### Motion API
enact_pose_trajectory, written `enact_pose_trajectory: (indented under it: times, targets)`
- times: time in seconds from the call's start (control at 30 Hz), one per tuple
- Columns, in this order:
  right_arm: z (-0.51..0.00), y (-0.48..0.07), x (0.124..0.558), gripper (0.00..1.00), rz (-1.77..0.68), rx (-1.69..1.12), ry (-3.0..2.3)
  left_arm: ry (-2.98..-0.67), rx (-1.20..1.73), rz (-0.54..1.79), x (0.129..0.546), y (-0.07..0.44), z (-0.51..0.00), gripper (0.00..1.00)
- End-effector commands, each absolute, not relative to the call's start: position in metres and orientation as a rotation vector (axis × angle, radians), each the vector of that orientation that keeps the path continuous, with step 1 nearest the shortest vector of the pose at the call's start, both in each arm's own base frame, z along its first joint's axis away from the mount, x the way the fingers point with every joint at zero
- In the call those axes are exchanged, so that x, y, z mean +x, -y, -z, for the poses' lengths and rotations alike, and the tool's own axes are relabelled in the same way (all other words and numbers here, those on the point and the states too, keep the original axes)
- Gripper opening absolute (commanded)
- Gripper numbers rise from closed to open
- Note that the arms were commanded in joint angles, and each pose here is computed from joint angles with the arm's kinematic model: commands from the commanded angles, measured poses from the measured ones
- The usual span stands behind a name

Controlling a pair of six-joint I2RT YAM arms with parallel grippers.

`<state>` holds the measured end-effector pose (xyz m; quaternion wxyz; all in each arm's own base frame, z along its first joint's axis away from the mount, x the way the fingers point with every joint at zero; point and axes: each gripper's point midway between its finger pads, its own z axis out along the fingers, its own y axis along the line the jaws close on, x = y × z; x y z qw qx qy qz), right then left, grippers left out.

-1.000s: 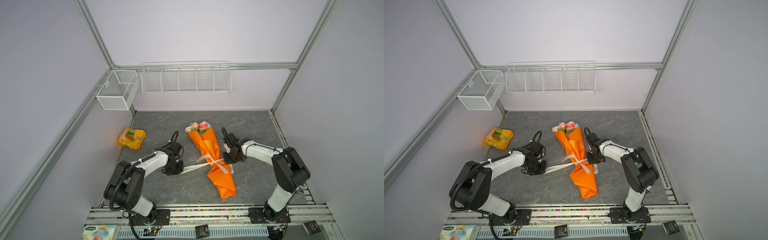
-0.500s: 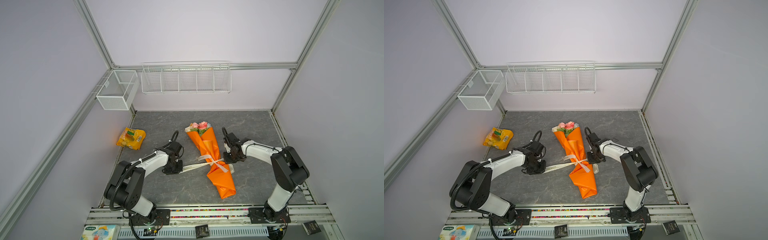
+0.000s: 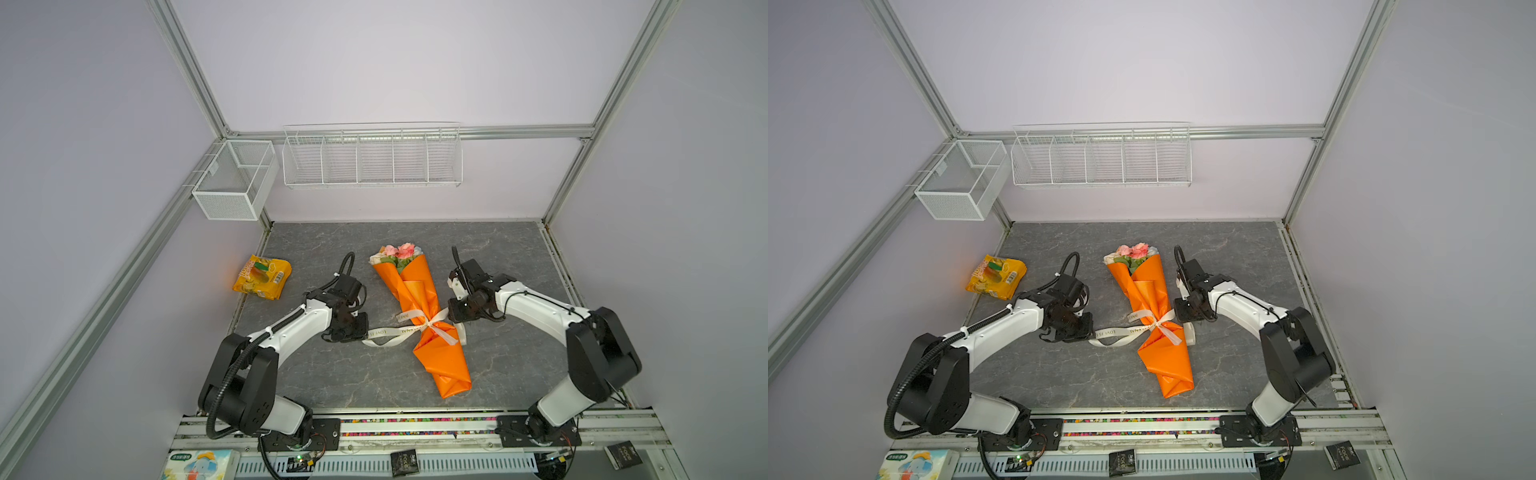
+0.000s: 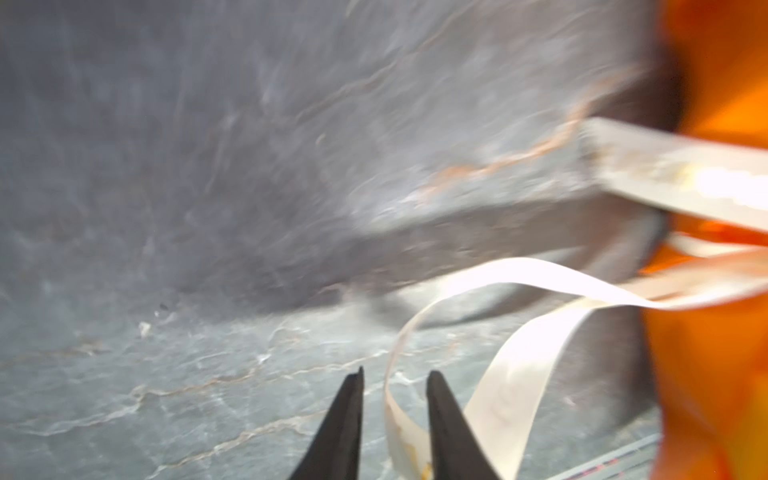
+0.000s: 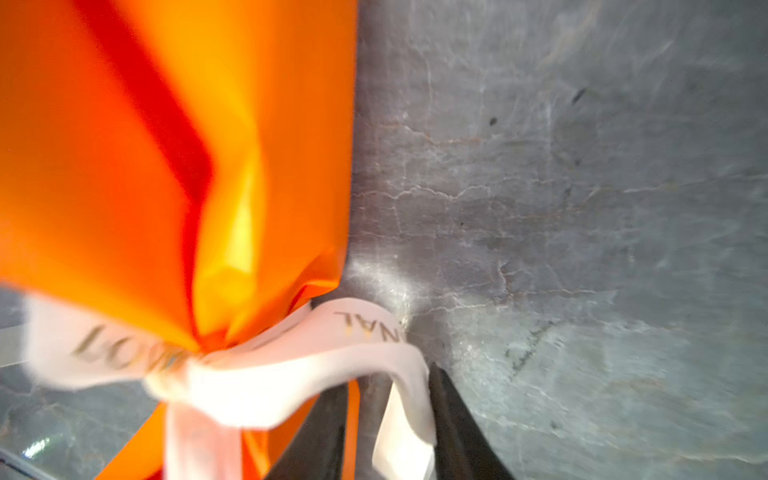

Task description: Tie the bouquet of fake flowers

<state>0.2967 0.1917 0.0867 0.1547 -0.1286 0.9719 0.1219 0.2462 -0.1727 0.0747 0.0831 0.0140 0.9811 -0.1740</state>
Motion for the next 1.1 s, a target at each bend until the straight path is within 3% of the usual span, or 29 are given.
enact_pose_trajectory:
  times: [0.0,0.07,0.27,0.47,0.6,0.87,0.97,1.07]
  targets:
    - [-0.131,-0.177,0.3,0.41,-0.29,-0.321,-2.677,-2.759,0.01,0.566,0.265,0.177,-0.127,0.51]
    - [-0.149,-0.167,0.3,0.45,-0.262,-0.281,-2.625,-2.697,0.002,0.554,0.268,0.173,-0.143,0.59]
    - [-0.166,-0.153,0.293,0.45,-0.293,-0.223,-2.589,-2.657,0.004,0.721,0.262,0.189,-0.153,0.6]
    - [-0.137,-0.191,0.266,0.44,-0.62,-0.273,-2.732,-2.661,0.07,0.935,0.247,0.239,-0.146,0.59]
    - [-0.119,-0.207,0.249,0.5,-0.79,-0.234,-2.799,-2.675,0.026,1.134,0.24,0.275,-0.137,0.59]
    - [-0.066,-0.22,0.211,0.53,-0.871,-0.142,-2.991,-2.755,-0.01,1.272,0.232,0.314,-0.105,0.6]
    - [-0.059,-0.222,0.211,0.51,-0.806,-0.126,-2.979,-2.746,-0.031,1.288,0.238,0.32,-0.098,0.6]
    - [-0.056,-0.236,0.215,0.49,-0.926,0.022,-2.924,-2.767,-0.057,1.279,0.247,0.328,-0.084,0.6]
